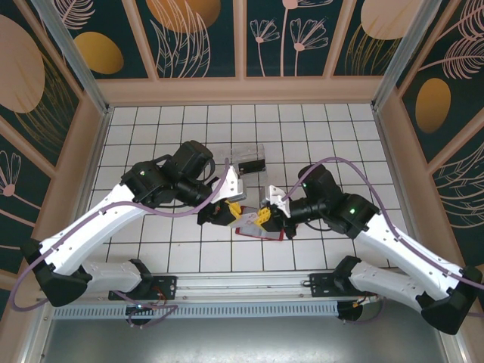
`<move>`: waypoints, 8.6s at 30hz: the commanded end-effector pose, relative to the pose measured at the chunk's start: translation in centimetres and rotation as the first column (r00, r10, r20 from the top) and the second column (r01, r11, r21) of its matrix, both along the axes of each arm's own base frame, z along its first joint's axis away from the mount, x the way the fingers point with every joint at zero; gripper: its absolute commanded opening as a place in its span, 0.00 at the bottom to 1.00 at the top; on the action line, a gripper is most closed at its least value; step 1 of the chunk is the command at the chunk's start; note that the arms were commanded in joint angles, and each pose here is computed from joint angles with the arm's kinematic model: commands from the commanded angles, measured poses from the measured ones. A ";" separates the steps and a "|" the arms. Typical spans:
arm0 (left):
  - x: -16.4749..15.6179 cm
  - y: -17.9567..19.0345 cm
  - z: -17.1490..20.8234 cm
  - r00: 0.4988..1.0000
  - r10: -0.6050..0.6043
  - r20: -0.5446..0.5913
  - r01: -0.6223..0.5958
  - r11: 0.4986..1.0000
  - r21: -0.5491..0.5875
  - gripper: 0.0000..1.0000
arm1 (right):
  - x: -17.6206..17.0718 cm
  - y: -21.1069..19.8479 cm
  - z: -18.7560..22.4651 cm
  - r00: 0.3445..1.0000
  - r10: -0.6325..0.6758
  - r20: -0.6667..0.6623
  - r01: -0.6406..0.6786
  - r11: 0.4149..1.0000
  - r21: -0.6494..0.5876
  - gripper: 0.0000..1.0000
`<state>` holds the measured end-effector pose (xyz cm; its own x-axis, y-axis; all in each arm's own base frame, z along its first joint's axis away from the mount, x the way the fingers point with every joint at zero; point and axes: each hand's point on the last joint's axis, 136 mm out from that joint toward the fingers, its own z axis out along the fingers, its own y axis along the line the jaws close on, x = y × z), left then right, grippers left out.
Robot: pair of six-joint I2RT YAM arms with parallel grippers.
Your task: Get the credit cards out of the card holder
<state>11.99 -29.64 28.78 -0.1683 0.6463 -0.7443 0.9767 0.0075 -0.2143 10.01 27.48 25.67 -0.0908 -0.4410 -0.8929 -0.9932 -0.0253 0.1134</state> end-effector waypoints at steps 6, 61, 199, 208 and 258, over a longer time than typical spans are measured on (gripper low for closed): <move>-0.7 -0.2 0.1 0.999 -0.044 -0.021 0.044 0.999 0.010 0.21 | -0.5 0.2 0.7 0.999 0.039 0.007 -0.039 0.999 0.004 0.00; 22.5 4.0 -8.3 0.935 0.073 0.348 -0.233 0.865 0.445 0.00 | 2.5 -4.2 -2.4 0.977 -0.177 0.118 0.190 0.976 -0.103 0.26; 20.4 3.7 -13.5 0.460 0.808 -0.369 -0.870 0.492 -0.007 0.24 | 13.4 -4.3 -14.5 0.171 -0.889 -0.425 0.682 0.418 -0.600 0.35; 18.2 5.5 -17.4 0.333 0.847 -0.415 -0.898 0.419 0.134 0.25 | 13.5 -2.0 -17.6 0.192 -0.958 -0.213 0.640 0.287 -0.712 0.48; 17.4 7.1 -18.4 0.356 0.876 -0.325 -0.901 0.414 0.131 0.24 | 10.5 -1.6 -22.9 0.273 -0.959 0.081 0.553 0.087 -0.829 0.63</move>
